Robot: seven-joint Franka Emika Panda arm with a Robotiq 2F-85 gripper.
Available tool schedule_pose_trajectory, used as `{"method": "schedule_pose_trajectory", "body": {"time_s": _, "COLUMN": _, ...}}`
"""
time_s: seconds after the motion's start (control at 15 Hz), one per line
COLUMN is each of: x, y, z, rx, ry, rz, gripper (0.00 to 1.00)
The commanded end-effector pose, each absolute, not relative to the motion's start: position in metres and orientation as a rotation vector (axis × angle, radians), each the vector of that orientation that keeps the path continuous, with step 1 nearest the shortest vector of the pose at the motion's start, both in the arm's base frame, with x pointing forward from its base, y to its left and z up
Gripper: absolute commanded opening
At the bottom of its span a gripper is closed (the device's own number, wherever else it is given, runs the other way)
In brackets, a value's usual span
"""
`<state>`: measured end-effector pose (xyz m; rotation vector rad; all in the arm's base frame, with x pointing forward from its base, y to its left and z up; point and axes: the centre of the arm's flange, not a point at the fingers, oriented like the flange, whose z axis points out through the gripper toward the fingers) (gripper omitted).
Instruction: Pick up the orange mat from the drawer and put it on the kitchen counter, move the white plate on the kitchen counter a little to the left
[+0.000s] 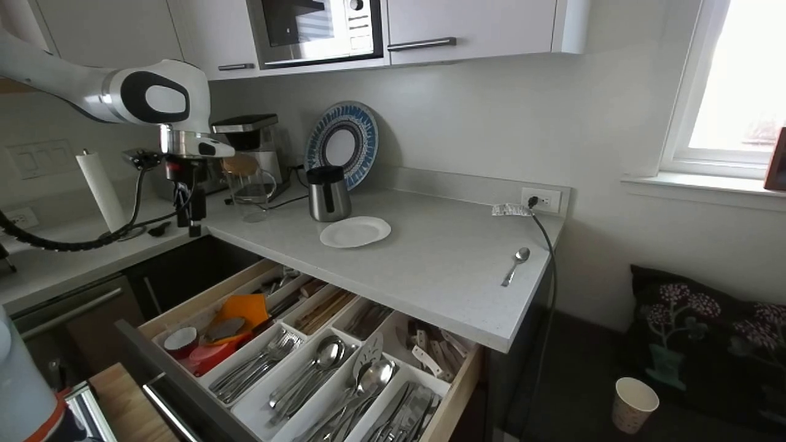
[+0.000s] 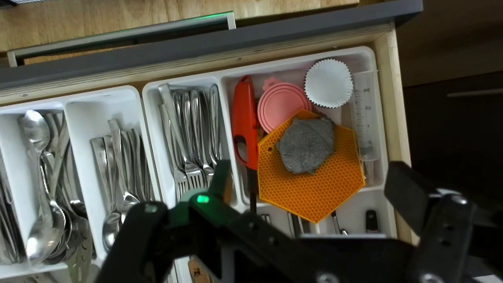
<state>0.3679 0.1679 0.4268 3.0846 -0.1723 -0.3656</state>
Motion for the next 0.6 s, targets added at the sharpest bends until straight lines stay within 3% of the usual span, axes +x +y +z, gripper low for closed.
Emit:
{"method": "schedule_pose_trajectory", "body": {"time_s": 0.0, "x": 0.373, "y": 0.177, "z": 0.426, "rx": 3.105, "ry": -0.213, "rz": -0.383, "gripper": 1.0}}
{"method": "schedule_pose_trajectory", "body": {"time_s": 0.53, "x": 0.382, "y": 0.254, "z": 0.338, "rx": 3.042, "ry": -0.345, "rz": -0.421, "gripper": 1.0}}
